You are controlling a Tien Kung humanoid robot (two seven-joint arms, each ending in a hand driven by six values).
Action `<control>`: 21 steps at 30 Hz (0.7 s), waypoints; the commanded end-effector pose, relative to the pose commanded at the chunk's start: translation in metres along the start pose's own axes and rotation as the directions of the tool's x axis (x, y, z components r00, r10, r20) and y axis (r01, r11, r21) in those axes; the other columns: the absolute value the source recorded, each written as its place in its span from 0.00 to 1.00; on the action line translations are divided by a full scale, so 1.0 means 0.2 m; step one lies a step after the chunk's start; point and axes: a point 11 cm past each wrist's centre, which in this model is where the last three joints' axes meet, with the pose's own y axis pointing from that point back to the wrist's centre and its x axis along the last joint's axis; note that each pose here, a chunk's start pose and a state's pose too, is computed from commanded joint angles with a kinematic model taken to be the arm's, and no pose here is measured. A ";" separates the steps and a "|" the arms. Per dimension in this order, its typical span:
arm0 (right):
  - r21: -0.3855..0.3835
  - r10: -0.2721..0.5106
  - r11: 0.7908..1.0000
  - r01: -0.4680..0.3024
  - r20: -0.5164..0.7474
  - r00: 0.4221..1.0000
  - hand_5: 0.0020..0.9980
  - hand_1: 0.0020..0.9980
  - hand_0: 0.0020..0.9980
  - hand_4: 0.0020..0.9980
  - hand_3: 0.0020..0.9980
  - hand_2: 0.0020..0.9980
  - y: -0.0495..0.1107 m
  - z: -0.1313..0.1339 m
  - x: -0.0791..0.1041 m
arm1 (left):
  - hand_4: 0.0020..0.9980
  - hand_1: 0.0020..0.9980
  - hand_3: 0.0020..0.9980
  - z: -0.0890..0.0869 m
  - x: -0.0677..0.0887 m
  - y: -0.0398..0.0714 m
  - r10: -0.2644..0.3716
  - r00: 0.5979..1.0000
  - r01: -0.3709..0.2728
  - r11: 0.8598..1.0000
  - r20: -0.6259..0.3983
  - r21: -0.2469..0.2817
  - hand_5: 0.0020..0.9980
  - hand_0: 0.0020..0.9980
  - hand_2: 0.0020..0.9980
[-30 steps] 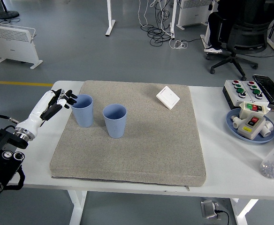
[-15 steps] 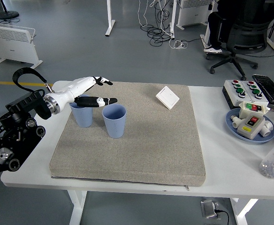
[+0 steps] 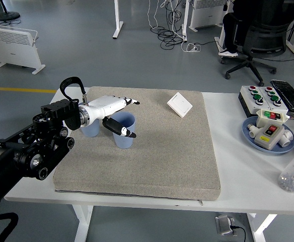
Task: Push cup pick cup insert cup
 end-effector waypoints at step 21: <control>0.015 -0.001 1.000 0.001 -0.013 1.000 0.46 0.66 0.76 0.10 0.56 0.68 0.01 -0.04 -0.01 | 0.89 0.88 0.93 -0.06 -0.07 -0.10 -0.002 0.999 0.004 0.999 -0.039 0.049 0.32 0.89 0.99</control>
